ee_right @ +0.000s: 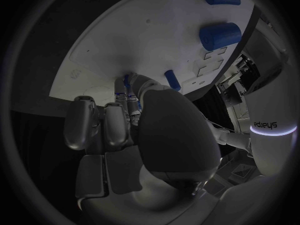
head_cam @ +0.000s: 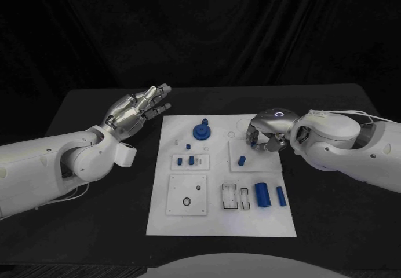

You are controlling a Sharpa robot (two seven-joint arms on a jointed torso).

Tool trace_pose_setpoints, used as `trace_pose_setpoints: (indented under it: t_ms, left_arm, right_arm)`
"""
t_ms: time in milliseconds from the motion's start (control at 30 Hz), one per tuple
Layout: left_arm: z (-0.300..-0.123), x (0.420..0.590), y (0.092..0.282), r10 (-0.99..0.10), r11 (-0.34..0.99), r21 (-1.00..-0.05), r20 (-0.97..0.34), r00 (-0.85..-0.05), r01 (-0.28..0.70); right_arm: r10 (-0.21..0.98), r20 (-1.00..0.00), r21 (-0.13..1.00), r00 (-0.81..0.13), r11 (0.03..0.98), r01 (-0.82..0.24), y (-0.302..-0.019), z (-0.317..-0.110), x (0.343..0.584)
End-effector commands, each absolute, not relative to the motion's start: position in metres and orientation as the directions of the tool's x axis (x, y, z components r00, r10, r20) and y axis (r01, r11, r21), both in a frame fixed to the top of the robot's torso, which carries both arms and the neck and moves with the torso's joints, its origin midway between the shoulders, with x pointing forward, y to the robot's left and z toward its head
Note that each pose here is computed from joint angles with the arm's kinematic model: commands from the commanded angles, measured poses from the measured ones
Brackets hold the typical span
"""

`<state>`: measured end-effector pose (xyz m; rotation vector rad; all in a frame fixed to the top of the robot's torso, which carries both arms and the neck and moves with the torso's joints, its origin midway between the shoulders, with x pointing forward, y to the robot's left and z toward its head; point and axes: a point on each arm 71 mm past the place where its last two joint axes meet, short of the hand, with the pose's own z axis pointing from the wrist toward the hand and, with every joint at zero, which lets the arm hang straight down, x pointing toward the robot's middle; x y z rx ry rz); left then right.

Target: Assemble the parts on the task board

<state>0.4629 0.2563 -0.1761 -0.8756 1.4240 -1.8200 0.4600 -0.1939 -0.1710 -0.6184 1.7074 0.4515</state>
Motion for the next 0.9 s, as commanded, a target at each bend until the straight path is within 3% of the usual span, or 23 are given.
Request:
trace_pose_setpoints:
  t_ms: [33,600,900]
  left_arm:
    - [-0.177,0.462,0.255,-0.81,-0.207,-0.975,0.123,-0.574,0.083]
    - [-0.18,0.464,0.256,-0.808,-0.198,-0.978,0.125,-0.575,0.067]
    - [-0.181,0.464,0.254,-0.805,-0.196,-0.979,0.126,-0.579,0.06]
  right_arm:
    - [-0.172,-0.97,-0.025,-0.172,0.775,-0.631,-0.194,-0.18,0.457]
    - [-0.132,-0.981,-0.019,-0.141,0.792,-0.611,-0.201,-0.175,0.455]
    - [-0.129,-0.986,-0.037,-0.11,0.797,-0.603,-0.204,-0.156,0.453]
